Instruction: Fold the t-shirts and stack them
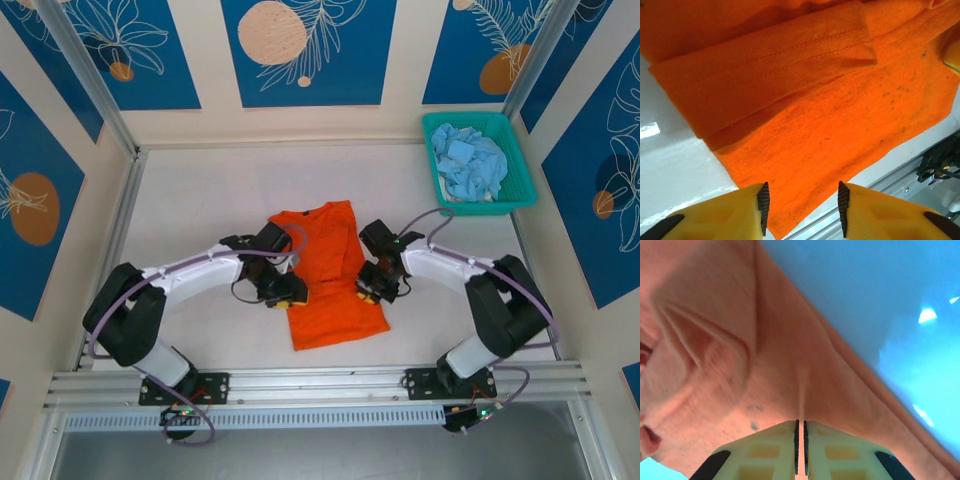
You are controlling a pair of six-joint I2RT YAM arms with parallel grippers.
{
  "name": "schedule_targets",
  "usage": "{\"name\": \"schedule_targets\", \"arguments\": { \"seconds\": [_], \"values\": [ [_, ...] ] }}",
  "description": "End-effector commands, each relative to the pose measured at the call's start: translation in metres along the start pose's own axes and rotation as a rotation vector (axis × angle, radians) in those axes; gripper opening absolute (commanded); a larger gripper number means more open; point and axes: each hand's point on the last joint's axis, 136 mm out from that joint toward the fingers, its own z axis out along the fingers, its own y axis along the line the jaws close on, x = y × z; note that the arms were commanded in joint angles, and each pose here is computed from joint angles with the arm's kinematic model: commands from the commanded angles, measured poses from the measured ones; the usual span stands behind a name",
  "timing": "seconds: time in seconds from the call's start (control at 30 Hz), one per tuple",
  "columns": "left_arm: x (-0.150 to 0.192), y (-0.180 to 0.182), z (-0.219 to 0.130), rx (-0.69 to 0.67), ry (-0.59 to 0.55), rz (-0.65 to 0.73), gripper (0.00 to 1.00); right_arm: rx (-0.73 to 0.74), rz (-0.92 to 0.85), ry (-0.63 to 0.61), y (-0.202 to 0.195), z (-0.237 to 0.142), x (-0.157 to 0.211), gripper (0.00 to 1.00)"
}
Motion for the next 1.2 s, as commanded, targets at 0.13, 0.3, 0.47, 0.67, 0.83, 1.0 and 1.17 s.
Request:
{"name": "schedule_targets", "arguments": {
  "seconds": [0.13, 0.3, 0.47, 0.67, 0.83, 1.0, 1.17],
  "values": [
    [-0.002, -0.006, -0.015, -0.033, -0.001, 0.089, 0.47, 0.021, -0.033, 0.038, 0.023, -0.002, -0.021, 0.15],
    [0.002, -0.005, -0.021, -0.045, -0.005, 0.133, 0.49, -0.009, 0.001, 0.053, 0.041, -0.002, -0.035, 0.15],
    [0.007, -0.013, -0.024, -0.018, 0.011, 0.205, 0.5, -0.06, 0.047, 0.057, 0.06, -0.001, -0.051, 0.16],
    [0.014, -0.04, -0.014, 0.004, 0.079, 0.313, 0.51, -0.082, 0.069, 0.079, 0.071, 0.001, -0.063, 0.16],
    [-0.006, -0.038, 0.006, -0.078, 0.069, 0.28, 0.52, -0.122, 0.051, 0.044, 0.081, -0.018, -0.07, 0.2],
    [-0.038, -0.04, 0.021, -0.131, 0.026, 0.233, 0.52, -0.15, -0.009, -0.015, 0.078, -0.039, -0.067, 0.25],
    [-0.07, -0.04, 0.024, -0.156, -0.025, 0.208, 0.52, -0.147, -0.029, -0.013, 0.06, -0.039, -0.054, 0.27]
  ]
}}
